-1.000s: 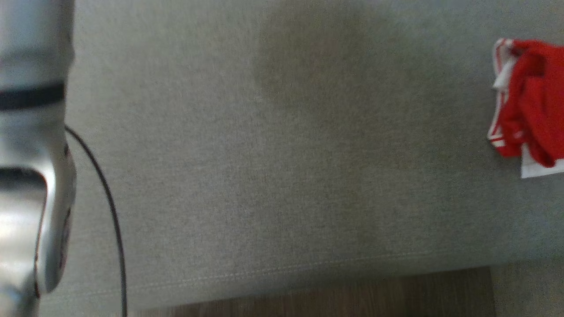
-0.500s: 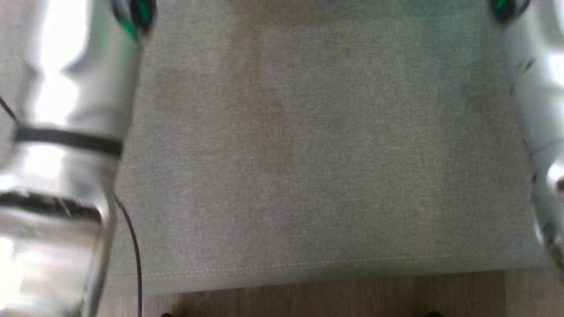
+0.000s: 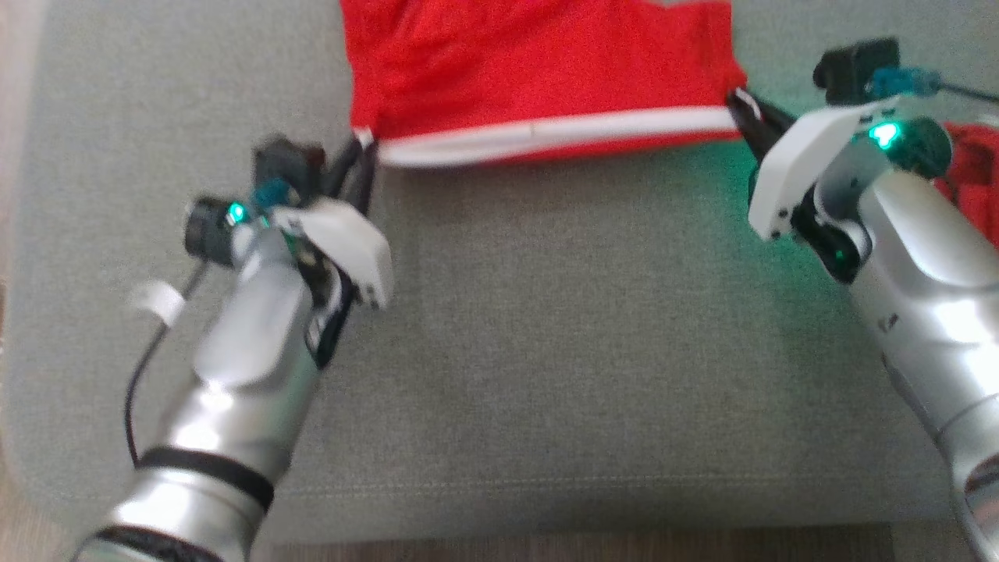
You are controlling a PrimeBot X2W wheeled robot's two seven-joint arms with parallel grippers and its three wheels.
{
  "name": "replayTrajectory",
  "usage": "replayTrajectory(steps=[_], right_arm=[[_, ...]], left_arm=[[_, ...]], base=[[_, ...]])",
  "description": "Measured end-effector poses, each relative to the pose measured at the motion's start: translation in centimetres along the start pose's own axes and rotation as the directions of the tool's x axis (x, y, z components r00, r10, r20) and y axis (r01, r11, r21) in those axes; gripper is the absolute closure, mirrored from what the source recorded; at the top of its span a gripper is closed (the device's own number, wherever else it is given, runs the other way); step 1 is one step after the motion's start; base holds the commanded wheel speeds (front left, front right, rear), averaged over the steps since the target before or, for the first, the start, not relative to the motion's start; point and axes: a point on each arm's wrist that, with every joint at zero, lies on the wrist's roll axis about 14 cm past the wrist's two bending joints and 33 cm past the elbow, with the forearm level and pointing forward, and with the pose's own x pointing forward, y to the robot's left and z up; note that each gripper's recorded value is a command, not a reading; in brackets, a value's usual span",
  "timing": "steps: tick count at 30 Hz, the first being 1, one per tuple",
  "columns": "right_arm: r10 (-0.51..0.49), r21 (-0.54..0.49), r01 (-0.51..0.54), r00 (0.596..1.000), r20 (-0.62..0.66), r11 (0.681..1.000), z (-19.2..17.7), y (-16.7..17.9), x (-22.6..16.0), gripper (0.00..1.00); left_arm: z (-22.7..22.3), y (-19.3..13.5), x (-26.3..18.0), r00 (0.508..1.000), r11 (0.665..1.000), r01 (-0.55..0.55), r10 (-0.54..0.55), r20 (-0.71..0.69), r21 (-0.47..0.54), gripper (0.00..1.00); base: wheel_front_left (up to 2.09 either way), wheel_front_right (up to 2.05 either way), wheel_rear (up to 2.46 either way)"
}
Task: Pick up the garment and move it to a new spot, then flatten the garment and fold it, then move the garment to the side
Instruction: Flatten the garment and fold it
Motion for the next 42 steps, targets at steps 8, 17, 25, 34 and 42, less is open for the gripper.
replayTrajectory(steps=[8, 17, 25, 34, 42], right_arm=[[0.019, -0.08, -0.029, 0.993, -0.115, 0.996, -1.7, 0.8, -3.5, 1.0], [0.017, -0.146, -0.057, 0.964, -0.266, 0.988, -4.1, 0.9, -7.9, 1.0], [0.043, -0.14, -0.118, 0.894, -0.446, 0.983, -7.7, 1.7, -12.7, 1.0], [0.069, -0.122, -0.183, 0.783, -0.618, 0.976, -10.1, 2.3, -18.5, 1.0], [0.092, -0.099, -0.228, 0.698, -0.71, 0.968, -11.6, 2.5, -21.4, 1.0]], left_arm=[[-2.0, -1.9, -4.4, 0.999, 0.999, 0.033, -0.032, -0.042, 0.03, 1.0], [-2.4, -3.9, -8.5, 0.998, 0.998, 0.056, -0.056, -0.021, -0.01, 1.0], [-4.7, -5.9, -12.6, 0.993, 0.994, 0.104, -0.106, -0.046, -0.032, 1.0], [-8.6, -8.7, -18.0, 0.979, 0.984, 0.149, -0.16, -0.127, -0.092, 1.0], [-8.8, -10.3, -21.0, 0.973, 0.973, 0.184, -0.201, -0.116, -0.142, 1.0]], base=[[0.0, 0.0, 0.0], [0.0, 0.0, 0.0], [0.0, 0.0, 0.0], [0.0, 0.0, 0.0], [0.0, 0.0, 0.0]])
